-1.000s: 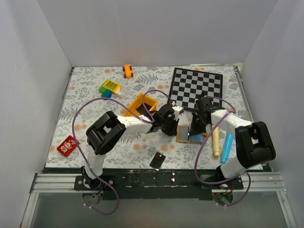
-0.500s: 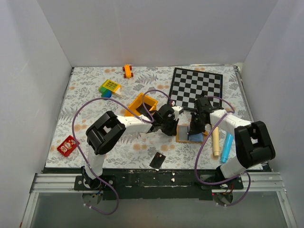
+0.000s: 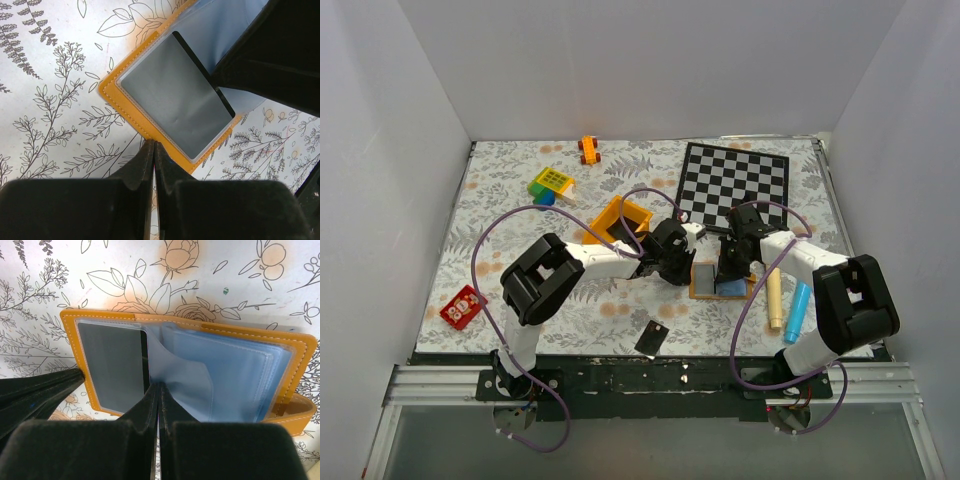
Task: Put the credit cards into the card holder
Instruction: Insert the credit card into the card slot.
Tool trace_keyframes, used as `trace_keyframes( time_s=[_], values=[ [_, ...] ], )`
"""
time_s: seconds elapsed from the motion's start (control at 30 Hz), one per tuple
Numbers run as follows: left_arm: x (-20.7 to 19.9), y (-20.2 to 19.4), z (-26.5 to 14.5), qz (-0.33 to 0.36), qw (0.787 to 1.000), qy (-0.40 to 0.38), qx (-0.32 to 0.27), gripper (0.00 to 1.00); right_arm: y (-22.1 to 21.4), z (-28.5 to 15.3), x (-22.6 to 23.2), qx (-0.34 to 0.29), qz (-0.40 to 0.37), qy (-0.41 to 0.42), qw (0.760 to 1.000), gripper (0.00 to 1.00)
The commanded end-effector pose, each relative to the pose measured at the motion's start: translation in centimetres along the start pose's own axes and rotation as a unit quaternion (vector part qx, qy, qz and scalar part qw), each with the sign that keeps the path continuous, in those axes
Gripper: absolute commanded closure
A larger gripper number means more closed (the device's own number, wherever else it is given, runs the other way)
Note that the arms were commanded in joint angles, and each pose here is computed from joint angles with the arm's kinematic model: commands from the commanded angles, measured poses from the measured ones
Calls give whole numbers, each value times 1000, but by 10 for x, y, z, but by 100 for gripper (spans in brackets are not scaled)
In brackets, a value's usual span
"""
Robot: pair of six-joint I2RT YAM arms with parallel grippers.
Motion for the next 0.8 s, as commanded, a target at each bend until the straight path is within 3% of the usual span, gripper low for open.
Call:
trace_keyframes(
  time_s=[0.0, 0.43, 0.77],
  values=[
    [0, -7, 5, 7, 1000, 1, 14, 100, 10, -5, 26, -15, -14, 44, 999, 99],
    [1, -9, 5, 5, 1000, 3, 16, 100, 29, -17, 13, -63, -25, -17, 998, 99],
    [2, -12, 5, 5, 1000, 5, 20, 100, 31, -15, 4, -66, -23, -48, 996, 99]
  ],
)
Point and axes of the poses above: each gripper's point midway between its finger pads, its own z axis out along the fingers, its own x axis along the line the jaws close on, y = z × x, the point moved 3 cm from there along -z, back along the fingers, and after that the axes turned 3 degrees about z, right-handed, at the moved point
